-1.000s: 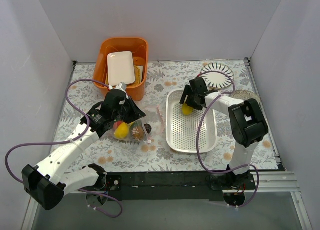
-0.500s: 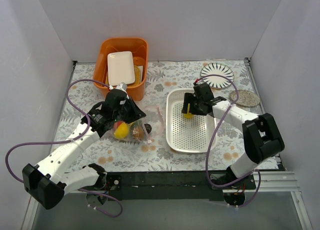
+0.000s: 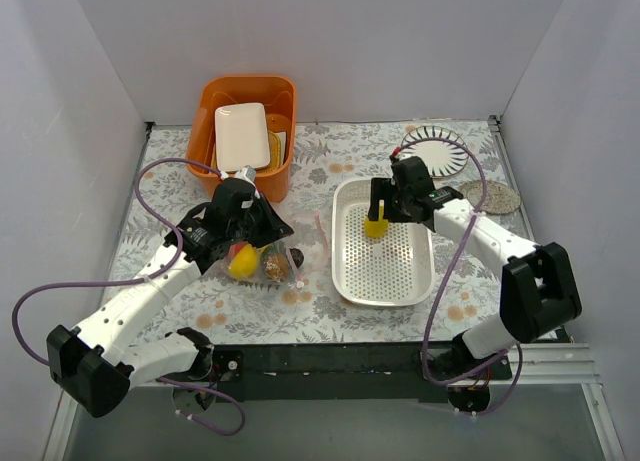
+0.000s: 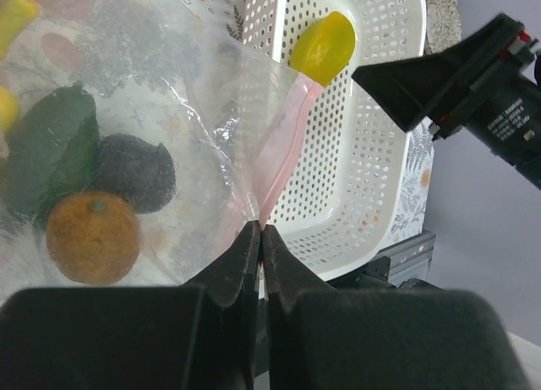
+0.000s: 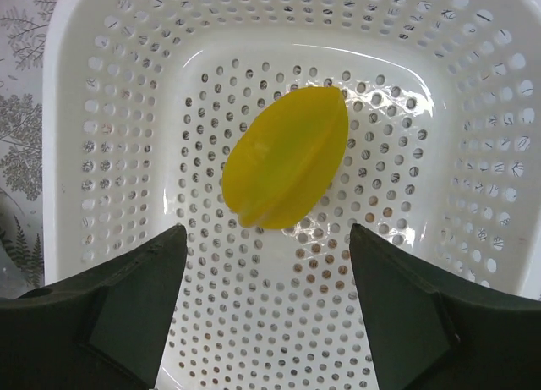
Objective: Place the food in the zip-top bag and seal the zipper
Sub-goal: Move the fake fruit to the bin.
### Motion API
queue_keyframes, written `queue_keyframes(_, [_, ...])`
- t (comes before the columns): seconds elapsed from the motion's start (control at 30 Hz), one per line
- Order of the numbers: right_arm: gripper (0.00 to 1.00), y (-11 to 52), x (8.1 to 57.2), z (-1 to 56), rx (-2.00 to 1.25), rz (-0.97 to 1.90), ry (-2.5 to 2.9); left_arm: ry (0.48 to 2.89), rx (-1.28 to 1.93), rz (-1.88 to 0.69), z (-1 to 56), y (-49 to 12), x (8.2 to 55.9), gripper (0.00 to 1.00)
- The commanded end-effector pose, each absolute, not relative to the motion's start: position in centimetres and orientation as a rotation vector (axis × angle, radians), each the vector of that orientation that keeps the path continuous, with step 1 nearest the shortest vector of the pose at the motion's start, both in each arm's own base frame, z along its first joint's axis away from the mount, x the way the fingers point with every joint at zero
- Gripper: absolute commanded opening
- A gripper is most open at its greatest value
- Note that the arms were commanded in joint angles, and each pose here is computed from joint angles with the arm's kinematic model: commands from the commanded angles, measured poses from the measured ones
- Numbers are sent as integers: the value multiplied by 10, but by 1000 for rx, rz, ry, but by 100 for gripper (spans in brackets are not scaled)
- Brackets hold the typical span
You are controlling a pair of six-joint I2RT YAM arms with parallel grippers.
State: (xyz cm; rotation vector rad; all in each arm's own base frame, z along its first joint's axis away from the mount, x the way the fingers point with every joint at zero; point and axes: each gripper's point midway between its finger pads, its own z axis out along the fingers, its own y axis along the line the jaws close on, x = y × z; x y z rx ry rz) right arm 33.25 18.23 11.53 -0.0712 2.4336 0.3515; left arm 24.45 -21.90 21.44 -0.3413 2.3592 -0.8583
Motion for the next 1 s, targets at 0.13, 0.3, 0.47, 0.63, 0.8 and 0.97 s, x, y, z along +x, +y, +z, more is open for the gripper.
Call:
queue_keyframes(0.13, [86,185,363,84,30,229,2565,2335,-334,-874,226,-217,241,0])
queue_keyframes(0.3, [87,195,366,72,54,291,2572,2333,-345,-857,226,-213,238,0])
queue_keyframes(0.47, [87,197,363,62,34,300,2598,2335,-350,-859,223,-212,237,0])
queue_keyframes(0.63, [88,198,366,58,-11,306,2589,2335,-350,-864,223,-214,239,0])
queue_keyframes(0.8, [89,201,377,61,-26,306,2581,2336,-347,-860,224,-214,239,0])
queue_keyframes(0.97, [79,204,375,54,-36,324,2605,2335,-353,-856,222,-212,238,0])
